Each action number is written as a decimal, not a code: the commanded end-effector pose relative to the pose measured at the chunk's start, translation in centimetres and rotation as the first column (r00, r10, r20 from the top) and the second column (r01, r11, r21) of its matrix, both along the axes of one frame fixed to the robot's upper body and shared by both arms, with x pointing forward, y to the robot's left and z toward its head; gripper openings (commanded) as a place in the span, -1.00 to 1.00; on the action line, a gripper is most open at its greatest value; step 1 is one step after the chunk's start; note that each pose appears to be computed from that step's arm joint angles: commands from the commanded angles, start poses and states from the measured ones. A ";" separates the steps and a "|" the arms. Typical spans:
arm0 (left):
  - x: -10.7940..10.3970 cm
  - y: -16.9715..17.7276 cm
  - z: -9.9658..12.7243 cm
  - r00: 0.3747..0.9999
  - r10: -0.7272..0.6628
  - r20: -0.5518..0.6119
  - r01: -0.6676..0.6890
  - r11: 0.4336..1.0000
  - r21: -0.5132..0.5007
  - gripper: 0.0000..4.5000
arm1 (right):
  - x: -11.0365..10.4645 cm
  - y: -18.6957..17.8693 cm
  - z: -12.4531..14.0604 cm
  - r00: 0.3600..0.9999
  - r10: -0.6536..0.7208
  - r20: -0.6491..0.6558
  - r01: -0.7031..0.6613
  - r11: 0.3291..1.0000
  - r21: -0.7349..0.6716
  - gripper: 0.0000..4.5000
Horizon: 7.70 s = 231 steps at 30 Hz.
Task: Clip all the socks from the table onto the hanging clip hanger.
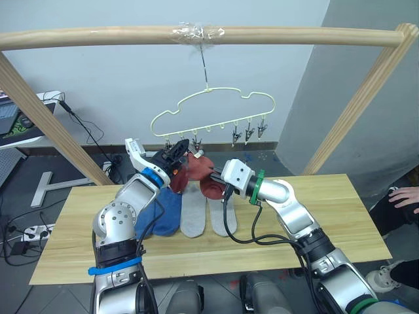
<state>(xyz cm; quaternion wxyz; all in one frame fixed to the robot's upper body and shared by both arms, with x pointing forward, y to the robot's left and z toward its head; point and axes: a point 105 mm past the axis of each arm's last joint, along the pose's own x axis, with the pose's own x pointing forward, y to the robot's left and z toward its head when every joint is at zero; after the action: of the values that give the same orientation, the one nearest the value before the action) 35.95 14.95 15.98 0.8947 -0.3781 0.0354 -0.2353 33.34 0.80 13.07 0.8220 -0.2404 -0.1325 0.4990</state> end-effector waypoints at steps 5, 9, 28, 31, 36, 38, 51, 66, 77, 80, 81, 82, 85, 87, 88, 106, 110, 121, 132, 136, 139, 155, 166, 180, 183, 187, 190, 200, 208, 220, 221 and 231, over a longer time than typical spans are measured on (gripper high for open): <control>-0.4 0.5 0.4 1.000 0.008 0.024 -0.008 1.000 0.009 -0.32 | -0.1 0.3 1.3 0.999 0.015 0.045 -0.017 0.999 0.032 -1.00; -0.4 0.5 0.4 1.000 0.009 0.026 -0.009 1.000 0.007 0.28 | -0.1 0.2 1.3 0.999 0.017 0.043 -0.019 0.999 0.030 -1.00; -3.9 2.8 1.5 0.996 -0.083 0.039 0.075 0.980 0.183 1.00 | -0.8 2.4 -0.4 0.922 0.100 -0.374 -0.026 0.980 0.197 0.29; -4.1 2.6 1.6 0.994 -0.091 0.057 0.075 0.968 0.239 1.00 | -1.1 1.8 -1.4 0.911 0.094 -0.401 -0.030 0.986 0.163 0.80; -4.4 1.3 1.5 0.987 -0.117 0.108 0.066 0.918 0.392 1.00 | -0.6 -1.0 -1.9 0.929 0.019 -0.370 0.026 0.993 0.116 0.99; -4.2 0.4 1.5 0.982 -0.132 0.137 0.061 0.899 0.433 1.00 | -0.8 -1.9 -1.9 0.938 0.023 -0.345 0.011 0.995 0.096 0.99; -0.5 -4.0 1.7 0.926 -0.061 0.373 -0.182 0.793 0.582 0.21 | -1.0 -7.3 4.1 0.966 0.000 -0.260 0.045 0.985 0.167 1.00; 3.5 -4.1 -1.0 0.913 0.049 0.405 -0.309 0.732 0.607 0.21 | -2.4 -7.2 10.8 0.984 0.046 -0.174 0.011 0.950 0.312 1.00; 4.7 -4.9 1.0 0.879 0.048 0.475 -0.351 0.740 0.574 0.21 | -2.3 -7.4 11.5 0.987 0.035 -0.156 0.015 0.952 0.305 1.00; 4.6 -5.2 2.0 0.853 0.033 0.520 -0.378 0.726 0.575 0.21 | -1.9 -7.7 11.8 0.989 0.024 -0.147 0.022 0.952 0.305 1.00; 4.5 -5.2 2.1 0.849 0.030 0.527 -0.384 0.719 0.579 0.21 | -1.9 -7.8 11.9 0.989 0.025 -0.147 0.022 0.952 0.306 1.00; 4.5 -5.1 2.2 0.847 0.030 0.531 -0.389 0.715 0.580 0.21 | -1.8 -7.8 11.9 0.989 0.026 -0.147 0.021 0.951 0.307 1.00; 4.4 -4.9 2.0 0.843 0.036 0.537 -0.406 0.699 0.590 0.21 | -1.8 -7.9 12.0 0.989 0.026 -0.147 0.020 0.952 0.307 1.00; 4.4 -4.8 2.0 0.841 0.047 0.538 -0.417 0.690 0.592 0.21 | -1.7 -7.9 12.0 0.989 0.026 -0.145 0.020 0.952 0.307 1.00; 4.4 -4.8 1.9 0.842 0.049 0.538 -0.418 0.689 0.591 0.21 | -1.7 -7.9 12.0 0.989 0.026 -0.145 0.020 0.951 0.307 1.00; 4.8 -4.5 1.6 0.848 0.073 0.525 -0.428 0.680 0.596 0.21 | -1.7 -7.7 12.1 0.989 0.026 -0.145 0.021 0.950 0.312 1.00; 4.8 -4.4 1.6 0.849 0.080 0.523 -0.428 0.684 0.591 0.21 | -1.6 -7.8 12.1 0.989 0.025 -0.144 0.021 0.951 0.309 1.00; 5.0 -4.2 1.6 0.852 0.093 0.514 -0.424 0.700 0.575 -0.84 | -1.6 -7.8 12.1 0.989 0.023 -0.149 0.025 0.950 0.312 1.00; 4.8 -3.8 1.7 0.848 0.083 0.524 -0.436 0.671 0.600 -0.99 | -0.1 -6.4 5.8 0.964 -0.080 -0.253 0.121 0.981 0.150 1.00; 4.6 -3.1 1.5 0.851 0.089 0.518 -0.438 0.664 0.605 -0.99 | 1.4 -5.6 0.2 0.926 -0.191 -0.325 0.213 0.977 0.031 1.00; 4.6 -3.1 1.4 0.854 0.087 0.514 -0.434 0.664 0.609 -0.99 | 1.7 -5.0 -1.9 0.921 -0.196 -0.337 0.205 0.979 -0.008 1.00; 3.5 -2.2 1.0 0.863 0.118 0.492 -0.440 0.653 0.616 -0.99 | 3.4 -1.4 -14.4 0.825 -0.353 -0.441 0.203 0.914 -0.352 1.00; 3.3 -2.5 0.7 0.871 0.098 0.482 -0.421 0.656 0.626 -1.00 | 1.2 -3.1 -17.9 0.767 -0.353 -0.535 0.118 0.898 -0.423 0.62; 3.2 -2.5 0.5 0.899 0.112 0.424 -0.362 0.735 0.573 -1.00 | 1.6 -7.0 -16.0 0.842 -0.302 -0.447 0.133 0.919 -0.371 -0.99; 3.3 -1.9 0.7 0.909 0.142 0.393 -0.347 0.781 0.520 -1.00 | 1.7 -7.8 -13.5 0.870 -0.275 -0.410 0.165 0.945 -0.284 -0.99; 3.3 -1.7 0.6 0.945 0.174 0.278 -0.273 0.887 0.371 -1.00 | 0.7 -7.3 -8.9 0.910 -0.199 -0.363 0.174 0.980 -0.102 -0.99; 3.2 -2.0 0.3 0.971 0.159 0.178 -0.202 0.944 0.259 -1.00 | 0.1 -7.1 -6.0 0.931 -0.193 -0.311 0.197 0.980 -0.019 -0.99; 2.7 -3.1 0.4 0.995 0.081 0.053 -0.085 0.993 0.083 -1.00 | 0.4 -5.3 -0.3 0.942 -0.270 -0.198 0.296 0.948 0.116 -0.99; 2.5 -4.1 0.6 0.997 0.060 0.057 -0.064 0.995 0.072 -1.00 | 0.2 -4.5 -0.5 0.935 -0.266 -0.235 0.302 0.944 0.134 -0.99; 2.1 -4.3 0.5 0.997 0.049 0.057 -0.053 0.996 0.065 -1.00 | 0.8 -3.0 1.1 0.948 -0.230 -0.218 0.270 0.947 0.174 -0.99; 2.1 -4.2 0.5 0.997 0.050 0.055 -0.054 0.996 0.066 -1.00 | 0.8 -2.9 1.1 0.949 -0.228 -0.218 0.268 0.947 0.175 -0.99; 2.0 -4.3 0.8 0.997 0.044 0.068 -0.048 0.997 0.064 -1.00 | 1.0 -2.1 1.2 0.951 -0.214 -0.225 0.255 0.951 0.176 -0.99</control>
<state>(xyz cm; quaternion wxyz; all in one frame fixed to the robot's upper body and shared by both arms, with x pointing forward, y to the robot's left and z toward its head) 38.29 10.93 16.36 0.9154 -0.3406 0.0108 -0.2142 34.36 -1.81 12.98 0.9083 -0.1206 -0.0457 0.3978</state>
